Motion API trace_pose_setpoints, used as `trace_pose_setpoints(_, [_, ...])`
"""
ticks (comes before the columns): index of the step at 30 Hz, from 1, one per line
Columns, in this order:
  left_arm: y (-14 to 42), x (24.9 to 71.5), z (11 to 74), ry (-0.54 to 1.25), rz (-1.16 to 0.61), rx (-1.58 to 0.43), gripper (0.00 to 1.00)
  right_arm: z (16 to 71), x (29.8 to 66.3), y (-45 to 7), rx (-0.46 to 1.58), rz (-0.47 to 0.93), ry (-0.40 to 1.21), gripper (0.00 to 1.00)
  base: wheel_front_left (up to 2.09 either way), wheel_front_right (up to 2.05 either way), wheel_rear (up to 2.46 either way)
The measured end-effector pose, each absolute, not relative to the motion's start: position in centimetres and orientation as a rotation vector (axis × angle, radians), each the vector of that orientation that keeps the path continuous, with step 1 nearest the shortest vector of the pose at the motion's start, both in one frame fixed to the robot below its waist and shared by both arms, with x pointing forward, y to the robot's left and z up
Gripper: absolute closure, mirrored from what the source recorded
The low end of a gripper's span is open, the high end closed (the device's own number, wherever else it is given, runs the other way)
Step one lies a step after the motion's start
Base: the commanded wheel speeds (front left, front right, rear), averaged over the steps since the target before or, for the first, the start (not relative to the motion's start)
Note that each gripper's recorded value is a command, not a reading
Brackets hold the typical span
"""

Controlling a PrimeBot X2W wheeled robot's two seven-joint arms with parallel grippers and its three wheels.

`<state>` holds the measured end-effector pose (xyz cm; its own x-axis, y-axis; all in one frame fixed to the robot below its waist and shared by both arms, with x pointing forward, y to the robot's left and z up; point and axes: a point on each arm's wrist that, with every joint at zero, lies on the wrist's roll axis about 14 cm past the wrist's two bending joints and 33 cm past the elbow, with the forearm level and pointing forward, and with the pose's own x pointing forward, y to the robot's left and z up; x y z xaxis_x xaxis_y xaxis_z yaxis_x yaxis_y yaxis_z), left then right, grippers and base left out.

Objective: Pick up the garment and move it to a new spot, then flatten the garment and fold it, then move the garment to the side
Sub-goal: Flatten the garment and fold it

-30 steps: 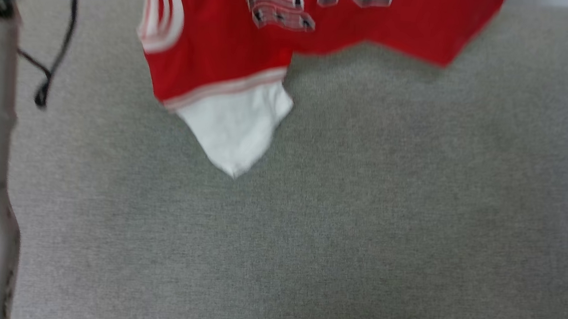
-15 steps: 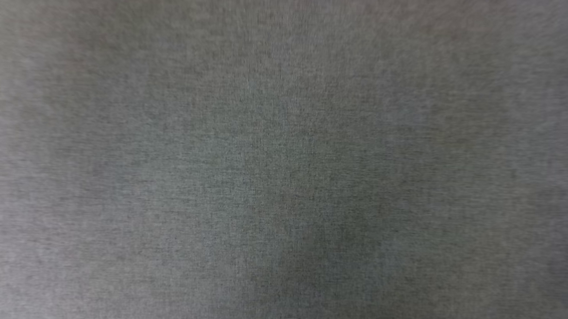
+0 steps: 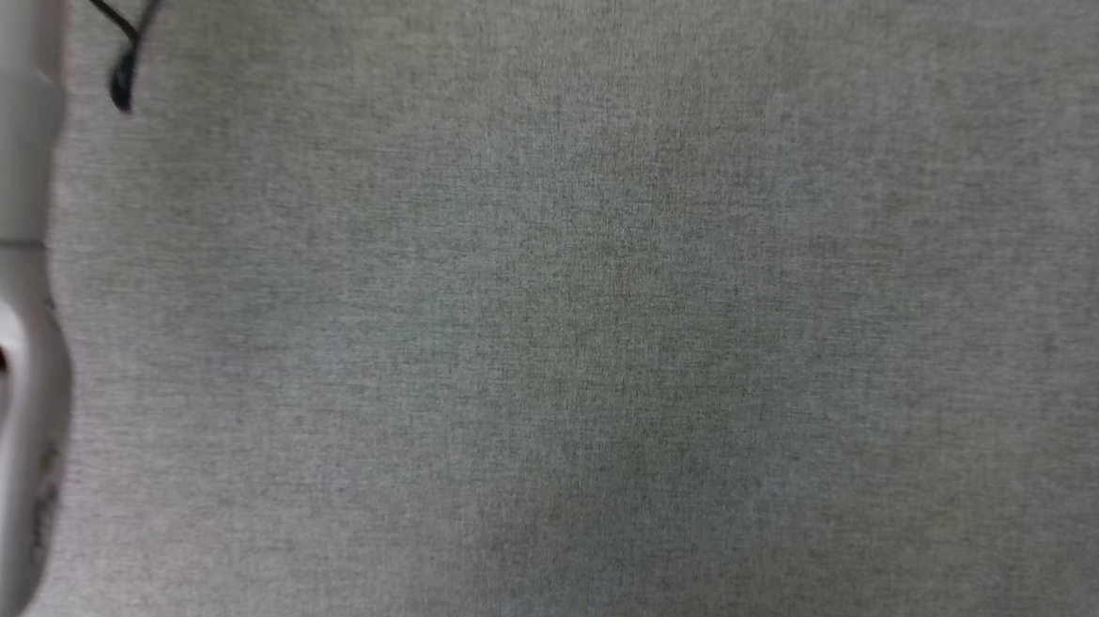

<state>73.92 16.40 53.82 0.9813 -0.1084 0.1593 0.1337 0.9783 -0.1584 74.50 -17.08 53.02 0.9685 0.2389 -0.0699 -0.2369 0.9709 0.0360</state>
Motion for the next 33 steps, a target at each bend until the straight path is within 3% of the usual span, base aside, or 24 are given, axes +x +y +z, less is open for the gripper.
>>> trace_pose_setpoints(8, [16.5,69.1,49.8,-0.009,-0.109,-0.236,1.00,47.9,69.1,-17.2,0.028,0.237,0.249,1.00,0.00,0.00,0.00])
trace_pose_setpoints(13, [18.0,63.6,47.4,0.092,-0.080,-0.247,1.00,45.7,63.2,-16.9,0.041,0.252,0.322,1.00,0.00,0.00,0.00])
trace_pose_setpoints(21, [21.6,53.4,45.7,0.165,0.007,-0.297,1.00,46.4,54.1,-17.3,0.068,0.276,0.324,1.00,0.00,0.00,0.00])
trace_pose_setpoints(23, [23.0,46.6,46.1,0.137,0.050,-0.321,1.00,46.8,48.1,-18.2,0.095,0.279,0.306,1.00,0.00,0.00,0.00])
trace_pose_setpoints(33, [23.5,37.3,49.3,0.107,0.115,-0.336,1.00,46.1,40.8,-20.0,0.140,0.257,0.302,1.00,0.00,0.00,0.00])
